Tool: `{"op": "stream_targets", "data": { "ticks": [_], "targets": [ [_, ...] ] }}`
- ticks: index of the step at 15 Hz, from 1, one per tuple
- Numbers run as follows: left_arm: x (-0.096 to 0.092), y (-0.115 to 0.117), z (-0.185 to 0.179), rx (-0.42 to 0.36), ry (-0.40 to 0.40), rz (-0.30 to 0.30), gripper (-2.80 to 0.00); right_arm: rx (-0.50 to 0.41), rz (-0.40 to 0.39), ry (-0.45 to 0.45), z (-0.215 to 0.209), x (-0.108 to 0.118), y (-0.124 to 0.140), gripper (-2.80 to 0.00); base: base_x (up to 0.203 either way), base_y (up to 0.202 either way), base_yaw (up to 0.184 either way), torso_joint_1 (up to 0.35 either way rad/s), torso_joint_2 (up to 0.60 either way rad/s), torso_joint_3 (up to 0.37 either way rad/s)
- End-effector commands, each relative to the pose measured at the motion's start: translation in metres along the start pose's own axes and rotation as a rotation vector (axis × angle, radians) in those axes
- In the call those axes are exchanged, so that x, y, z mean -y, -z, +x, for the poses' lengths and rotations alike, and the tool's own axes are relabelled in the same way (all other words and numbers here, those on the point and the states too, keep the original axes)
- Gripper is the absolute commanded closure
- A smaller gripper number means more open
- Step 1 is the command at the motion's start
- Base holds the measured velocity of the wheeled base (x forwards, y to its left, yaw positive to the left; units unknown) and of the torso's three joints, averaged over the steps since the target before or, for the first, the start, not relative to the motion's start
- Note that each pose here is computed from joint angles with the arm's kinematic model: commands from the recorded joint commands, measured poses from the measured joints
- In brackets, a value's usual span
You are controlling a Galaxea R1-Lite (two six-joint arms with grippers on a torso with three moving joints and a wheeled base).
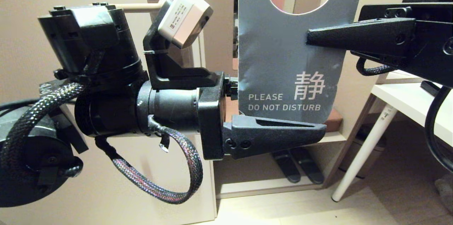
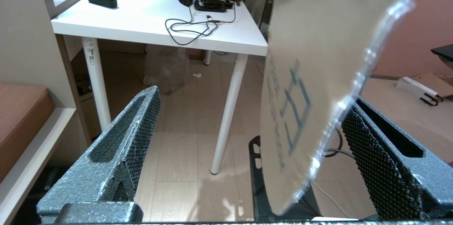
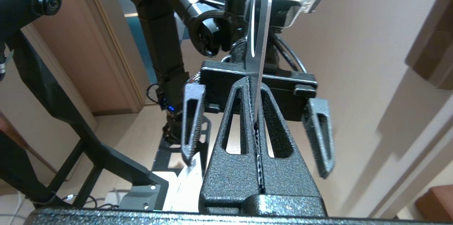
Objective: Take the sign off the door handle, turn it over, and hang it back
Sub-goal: Hand it to the other hand
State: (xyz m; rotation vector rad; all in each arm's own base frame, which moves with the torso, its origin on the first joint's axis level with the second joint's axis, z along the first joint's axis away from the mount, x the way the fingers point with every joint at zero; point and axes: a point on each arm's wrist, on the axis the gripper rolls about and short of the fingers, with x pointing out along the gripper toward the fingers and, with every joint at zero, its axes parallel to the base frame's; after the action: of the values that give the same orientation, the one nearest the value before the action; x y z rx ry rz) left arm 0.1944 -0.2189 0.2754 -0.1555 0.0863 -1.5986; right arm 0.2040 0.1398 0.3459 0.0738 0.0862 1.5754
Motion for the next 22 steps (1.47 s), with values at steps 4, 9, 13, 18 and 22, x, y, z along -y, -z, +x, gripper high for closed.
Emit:
{"op": "stream_targets", "data": {
  "ticks": [4,9,13,18,22],
  "targets": [
    [0.0012,-0.0015,-0.0009,0.005,0.005,0.003,-2.80,-0.003,0.002,-0.013,0.0008,-0.0023,0.0017,0.00,0.000,0.000,0.000,0.000,0.00,0.000],
    [0.0010,-0.0008,-0.0010,0.004,0.002,0.003,-2.80,-0.005,0.006,-0.013,0.0005,-0.0028,0.0032,0.00,0.000,0.000,0.000,0.000,0.00,0.000],
    [0.0011,-0.0012,-0.0009,0.005,0.002,0.005,-2.80,-0.005,0.006,-0.013,0.0005,-0.0028,0.0032,0.00,0.000,0.000,0.000,0.000,0.00,0.000],
    [0.0004,-0.0002,-0.0005,0.003,0.001,0.003,-2.80,-0.008,0.010,-0.014,0.0012,-0.0021,0.0050,0.00,0.000,0.000,0.000,0.000,0.00,0.000],
    [-0.0004,0.0003,0.0001,0.002,0.000,0.003,-2.80,-0.011,0.013,-0.022,0.0034,-0.0020,0.0059,0.00,0.000,0.000,0.000,0.000,0.00,0.000]
  ]
}}
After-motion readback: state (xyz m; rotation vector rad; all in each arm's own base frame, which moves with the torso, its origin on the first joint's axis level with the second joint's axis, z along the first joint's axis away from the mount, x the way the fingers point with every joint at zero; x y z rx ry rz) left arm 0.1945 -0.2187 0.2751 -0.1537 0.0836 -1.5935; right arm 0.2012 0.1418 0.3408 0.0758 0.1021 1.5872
